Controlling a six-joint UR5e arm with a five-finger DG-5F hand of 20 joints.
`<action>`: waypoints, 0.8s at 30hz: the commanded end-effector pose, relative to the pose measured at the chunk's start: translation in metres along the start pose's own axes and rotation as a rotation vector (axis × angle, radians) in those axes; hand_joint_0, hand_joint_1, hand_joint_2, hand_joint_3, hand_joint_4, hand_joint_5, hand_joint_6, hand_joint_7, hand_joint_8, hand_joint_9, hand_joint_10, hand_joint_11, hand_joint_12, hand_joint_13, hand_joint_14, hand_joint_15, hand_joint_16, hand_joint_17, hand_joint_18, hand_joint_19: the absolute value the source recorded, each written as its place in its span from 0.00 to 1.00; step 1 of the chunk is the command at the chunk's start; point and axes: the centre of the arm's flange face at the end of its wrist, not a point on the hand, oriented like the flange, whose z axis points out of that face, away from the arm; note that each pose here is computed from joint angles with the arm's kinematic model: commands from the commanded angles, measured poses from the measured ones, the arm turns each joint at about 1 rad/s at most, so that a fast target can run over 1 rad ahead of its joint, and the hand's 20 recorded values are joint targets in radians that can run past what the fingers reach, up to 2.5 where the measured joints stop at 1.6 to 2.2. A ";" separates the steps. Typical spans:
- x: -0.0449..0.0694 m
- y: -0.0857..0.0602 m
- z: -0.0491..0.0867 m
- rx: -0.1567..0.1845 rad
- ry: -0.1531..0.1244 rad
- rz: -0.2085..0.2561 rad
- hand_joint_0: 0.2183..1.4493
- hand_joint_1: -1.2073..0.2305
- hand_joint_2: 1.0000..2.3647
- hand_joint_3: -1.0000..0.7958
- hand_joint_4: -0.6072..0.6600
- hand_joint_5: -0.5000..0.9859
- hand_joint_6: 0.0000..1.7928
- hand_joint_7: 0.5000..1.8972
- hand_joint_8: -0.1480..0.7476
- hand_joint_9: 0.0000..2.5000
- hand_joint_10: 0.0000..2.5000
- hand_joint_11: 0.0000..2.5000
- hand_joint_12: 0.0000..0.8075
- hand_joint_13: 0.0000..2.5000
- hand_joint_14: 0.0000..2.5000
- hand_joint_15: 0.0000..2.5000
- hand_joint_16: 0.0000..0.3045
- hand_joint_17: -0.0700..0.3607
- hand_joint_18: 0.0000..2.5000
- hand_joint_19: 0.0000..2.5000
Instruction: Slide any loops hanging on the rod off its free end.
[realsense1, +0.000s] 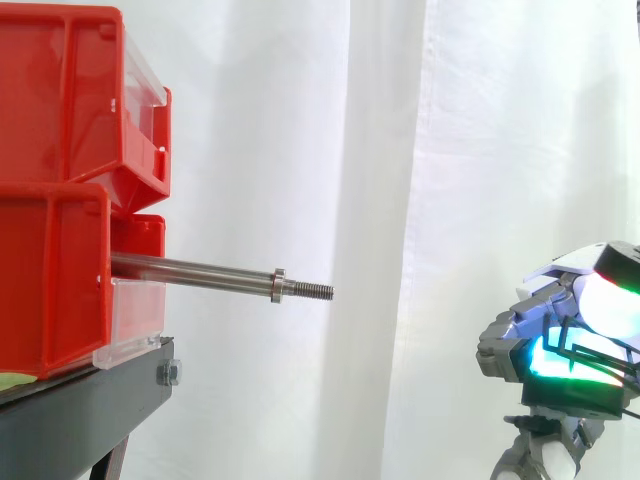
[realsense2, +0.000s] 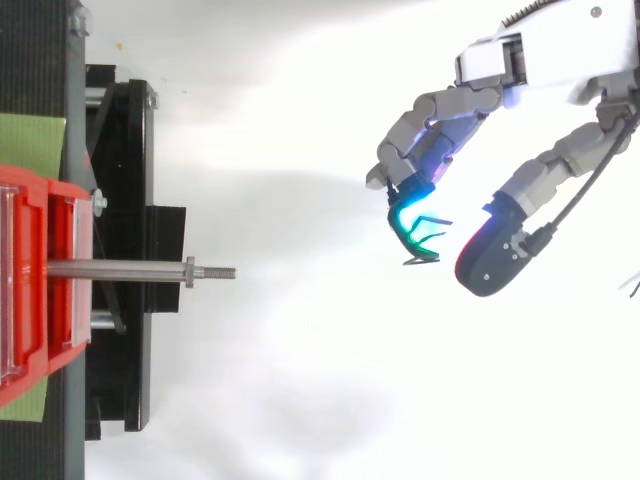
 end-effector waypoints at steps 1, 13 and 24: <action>0.001 0.000 0.000 0.002 0.001 0.001 0.34 0.25 0.00 0.28 0.59 0.21 0.44 0.58 0.44 0.26 0.00 0.06 0.34 0.20 0.00 0.00 0.13 0.38 0.17 0.00; 0.000 -0.001 0.000 0.002 0.000 0.004 0.30 0.25 0.00 0.28 0.61 0.21 0.44 0.57 0.44 0.26 0.00 0.06 0.34 0.21 0.00 0.00 0.13 0.38 0.18 0.00; 0.001 0.000 0.000 0.001 0.004 0.005 0.16 0.25 0.00 0.28 0.66 0.21 0.45 0.52 0.49 0.27 0.00 0.07 0.41 0.22 0.00 0.00 0.17 0.43 0.21 0.00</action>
